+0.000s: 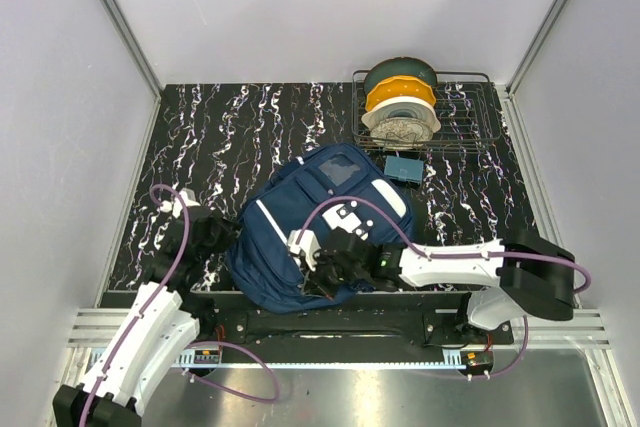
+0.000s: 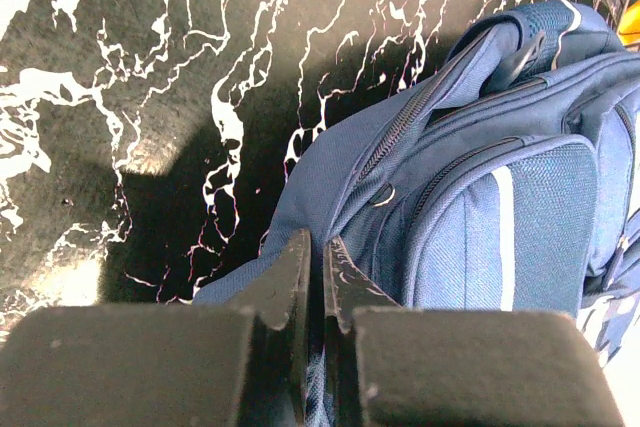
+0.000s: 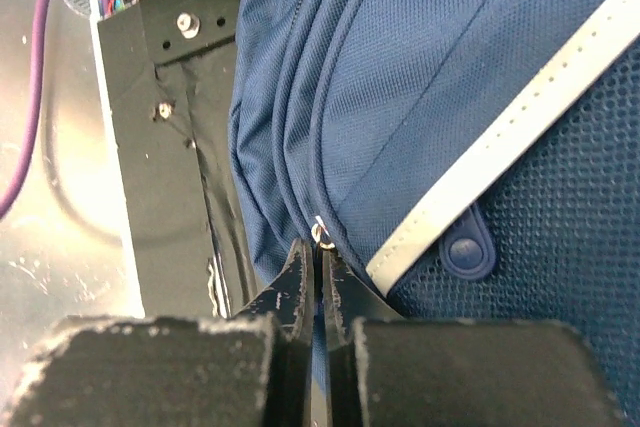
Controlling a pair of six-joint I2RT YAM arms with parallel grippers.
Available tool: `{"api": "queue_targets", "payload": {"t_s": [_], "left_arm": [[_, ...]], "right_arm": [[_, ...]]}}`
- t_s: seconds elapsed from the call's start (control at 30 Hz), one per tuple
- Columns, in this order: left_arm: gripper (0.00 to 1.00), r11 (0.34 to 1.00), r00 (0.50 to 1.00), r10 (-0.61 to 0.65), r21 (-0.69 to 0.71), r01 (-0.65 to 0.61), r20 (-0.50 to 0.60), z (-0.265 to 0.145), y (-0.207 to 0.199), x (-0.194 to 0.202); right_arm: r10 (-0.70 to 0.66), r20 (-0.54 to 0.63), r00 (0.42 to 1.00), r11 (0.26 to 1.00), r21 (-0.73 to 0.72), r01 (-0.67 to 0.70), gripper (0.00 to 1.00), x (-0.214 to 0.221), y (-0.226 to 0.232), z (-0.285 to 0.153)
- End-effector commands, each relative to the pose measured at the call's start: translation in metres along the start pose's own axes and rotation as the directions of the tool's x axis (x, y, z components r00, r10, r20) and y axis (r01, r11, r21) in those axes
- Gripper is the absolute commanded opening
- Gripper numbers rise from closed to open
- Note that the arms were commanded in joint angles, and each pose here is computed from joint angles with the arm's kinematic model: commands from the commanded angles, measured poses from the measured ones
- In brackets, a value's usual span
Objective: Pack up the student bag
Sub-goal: Zip the student bag at the center of the board.
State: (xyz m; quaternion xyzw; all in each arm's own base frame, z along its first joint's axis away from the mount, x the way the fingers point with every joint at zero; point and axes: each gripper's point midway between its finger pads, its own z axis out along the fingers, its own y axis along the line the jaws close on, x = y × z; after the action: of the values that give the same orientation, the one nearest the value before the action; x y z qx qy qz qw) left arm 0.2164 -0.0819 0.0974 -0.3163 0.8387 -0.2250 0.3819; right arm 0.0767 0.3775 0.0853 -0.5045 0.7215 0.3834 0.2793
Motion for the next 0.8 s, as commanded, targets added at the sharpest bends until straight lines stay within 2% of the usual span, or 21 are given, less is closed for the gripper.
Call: {"api": "queue_targets", "payload": {"t_s": [0.0, 0.03, 0.07, 0.1, 0.13, 0.2, 0.23, 0.33, 0.37, 0.5, 0.57, 0.63, 0.67, 0.7, 0.73, 0.77], "left_arm": [[0.00, 0.975, 0.998, -0.058, 0.215, 0.054, 0.012, -0.019, -0.070, -0.025], [0.00, 0.976, 0.998, -0.056, 0.212, 0.053, 0.011, -0.020, -0.070, -0.025], [0.00, 0.981, 0.997, -0.063, 0.189, 0.052, 0.051, -0.020, -0.066, -0.032], [0.00, 0.983, 0.996, -0.065, 0.178, 0.053, 0.066, -0.021, -0.064, -0.035], [0.00, 0.988, 0.996, -0.062, 0.143, 0.052, 0.066, -0.022, -0.056, -0.034], [0.00, 0.992, 0.992, -0.062, 0.113, 0.050, 0.109, -0.027, -0.050, -0.041], [0.00, 0.995, 0.992, -0.057, 0.086, 0.048, 0.109, -0.028, -0.042, -0.040], [0.00, 0.997, 0.984, -0.081, 0.027, 0.077, 0.159, -0.039, -0.025, -0.045], [0.00, 0.994, 0.973, -0.105, 0.025, 0.102, 0.206, -0.046, -0.020, -0.052], [0.00, 0.990, 0.953, -0.136, -0.006, 0.142, 0.270, -0.070, -0.003, -0.059], [0.00, 0.987, 0.939, -0.160, 0.019, 0.162, 0.306, -0.082, -0.003, -0.066], [0.00, 0.987, 0.941, -0.157, 0.008, 0.162, 0.299, -0.085, 0.003, -0.062], [0.00, 0.986, 0.942, -0.164, 0.006, 0.169, 0.292, -0.084, 0.006, -0.058], [0.00, 0.985, 0.946, -0.164, -0.005, 0.173, 0.280, -0.082, 0.010, -0.054], [0.00, 0.984, 0.949, -0.169, -0.004, 0.177, 0.267, -0.080, 0.011, -0.050], [0.00, 0.982, 0.950, -0.179, -0.014, 0.188, 0.255, -0.074, 0.015, -0.045]], "right_arm": [[0.047, 0.297, 0.954, 0.996, 0.054, -0.066, 0.00, -0.110, -0.005, 0.011], [0.069, 0.327, 0.943, 0.985, 0.126, -0.115, 0.00, -0.118, -0.019, 0.010], [0.089, 0.351, 0.932, 0.980, 0.138, -0.146, 0.00, -0.121, -0.022, 0.007], [0.117, 0.429, 0.896, 0.976, 0.116, -0.184, 0.00, -0.137, -0.020, 0.001], [0.135, 0.462, 0.877, 0.963, 0.146, -0.225, 0.00, -0.132, -0.029, -0.003], [0.157, 0.544, 0.824, 0.959, 0.115, -0.259, 0.00, -0.148, -0.026, -0.016], [0.156, 0.552, 0.819, 0.957, 0.122, -0.264, 0.00, -0.151, -0.027, -0.018], [0.104, 0.515, 0.851, 0.980, 0.096, -0.177, 0.00, -0.171, -0.013, -0.013], [0.101, 0.494, 0.863, 0.980, 0.099, -0.172, 0.00, -0.172, -0.014, -0.006], [0.057, 0.480, 0.876, 0.988, 0.098, -0.118, 0.00, -0.206, -0.009, 0.003], [0.074, 0.429, 0.900, 0.979, 0.142, -0.149, 0.00, -0.202, -0.027, 0.014], [0.143, 0.443, 0.885, 0.969, 0.118, -0.216, 0.00, -0.219, -0.042, 0.011], [0.190, 0.453, 0.871, 0.953, 0.127, -0.274, 0.00, -0.221, -0.069, 0.007], [0.290, 0.462, 0.838, 0.928, 0.077, -0.363, 0.00, -0.223, -0.076, 0.004], [0.327, 0.458, 0.827, 0.916, 0.063, -0.397, 0.00, -0.221, -0.080, 0.003], [0.311, 0.465, 0.829, 0.929, 0.034, -0.368, 0.00, -0.225, -0.070, -0.001]]}}
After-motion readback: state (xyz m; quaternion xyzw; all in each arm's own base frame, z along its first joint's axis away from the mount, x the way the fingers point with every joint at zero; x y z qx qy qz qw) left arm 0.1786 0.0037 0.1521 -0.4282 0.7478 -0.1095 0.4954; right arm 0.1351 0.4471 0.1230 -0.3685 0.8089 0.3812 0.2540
